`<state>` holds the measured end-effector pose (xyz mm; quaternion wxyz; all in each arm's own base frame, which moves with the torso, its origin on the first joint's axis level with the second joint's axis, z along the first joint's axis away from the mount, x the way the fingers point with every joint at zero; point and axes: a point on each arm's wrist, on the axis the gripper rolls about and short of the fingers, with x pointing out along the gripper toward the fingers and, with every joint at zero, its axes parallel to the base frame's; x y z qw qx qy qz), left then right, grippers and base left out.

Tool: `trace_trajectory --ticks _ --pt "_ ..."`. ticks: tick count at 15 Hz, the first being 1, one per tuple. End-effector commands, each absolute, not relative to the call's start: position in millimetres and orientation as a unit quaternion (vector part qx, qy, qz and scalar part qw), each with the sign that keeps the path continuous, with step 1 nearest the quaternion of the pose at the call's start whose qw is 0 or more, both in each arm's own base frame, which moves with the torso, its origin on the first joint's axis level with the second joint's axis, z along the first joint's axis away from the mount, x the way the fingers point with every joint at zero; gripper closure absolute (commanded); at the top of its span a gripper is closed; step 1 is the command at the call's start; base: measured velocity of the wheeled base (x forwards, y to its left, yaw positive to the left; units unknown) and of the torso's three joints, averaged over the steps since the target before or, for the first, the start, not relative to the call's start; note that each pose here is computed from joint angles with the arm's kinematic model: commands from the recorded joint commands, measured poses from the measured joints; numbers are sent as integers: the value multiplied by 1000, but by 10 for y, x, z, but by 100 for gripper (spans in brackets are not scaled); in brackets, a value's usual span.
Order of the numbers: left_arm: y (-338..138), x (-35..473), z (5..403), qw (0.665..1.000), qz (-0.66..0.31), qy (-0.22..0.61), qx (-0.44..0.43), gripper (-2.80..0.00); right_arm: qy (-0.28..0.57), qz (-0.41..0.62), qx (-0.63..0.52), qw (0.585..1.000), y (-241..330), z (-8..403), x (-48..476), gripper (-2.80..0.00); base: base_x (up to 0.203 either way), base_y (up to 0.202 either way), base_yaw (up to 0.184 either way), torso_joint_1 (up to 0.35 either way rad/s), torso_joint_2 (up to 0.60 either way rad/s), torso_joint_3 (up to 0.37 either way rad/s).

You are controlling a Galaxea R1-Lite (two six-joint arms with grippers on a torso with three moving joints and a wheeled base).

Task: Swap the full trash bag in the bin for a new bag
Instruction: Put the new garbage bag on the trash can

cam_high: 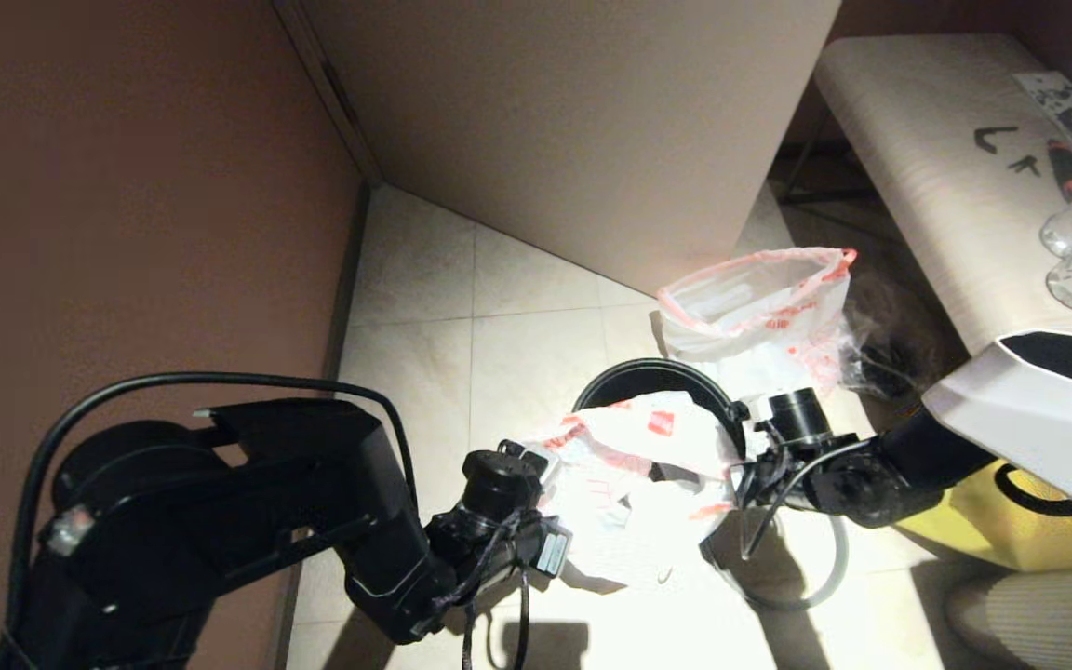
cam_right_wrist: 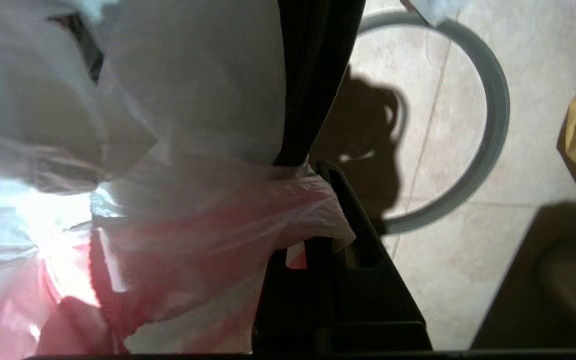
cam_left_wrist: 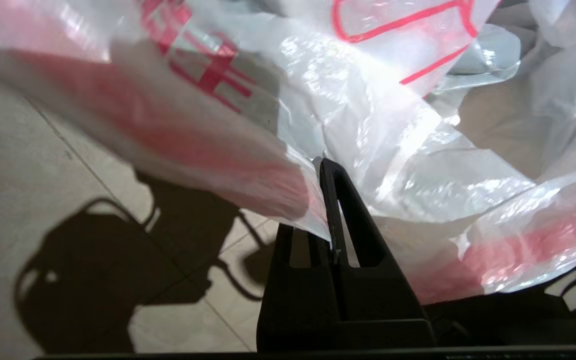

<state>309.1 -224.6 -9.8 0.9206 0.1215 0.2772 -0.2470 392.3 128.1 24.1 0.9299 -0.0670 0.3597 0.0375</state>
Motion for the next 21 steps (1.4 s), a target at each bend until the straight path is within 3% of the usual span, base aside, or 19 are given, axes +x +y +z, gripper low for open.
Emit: trace_trajectory --ticks 1,4,8,12,15,17,21 --pt "-2287 3145 -272 917 -247 286 129 0 360 46 -75 929 1447 92 4061 0 0 0 0 0 0 0" --pt "-2209 3206 -276 921 -235 287 123 0 339 68 -81 935 1699 190 4108 0 0 0 0 0 0 0" --pt "-1707 3353 -108 938 -178 274 114 0 311 104 -92 940 2002 362 4034 0 0 0 0 0 0 0" --pt "-1340 3409 -215 940 -134 293 111 0 311 117 -102 938 2154 446 3895 0 0 0 0 0 0 0" --pt "-1402 3445 -291 940 -142 289 114 0 321 96 -106 936 2140 312 3899 0 0 0 0 0 0 0" --pt "-1548 3401 -310 951 -164 241 108 0 332 85 -99 934 2083 295 3782 0 0 0 0 0 0 0" --pt "-1611 3366 -24 960 -185 184 98 0 290 81 -91 949 2070 670 3672 0 0 0 0 0 0 0"
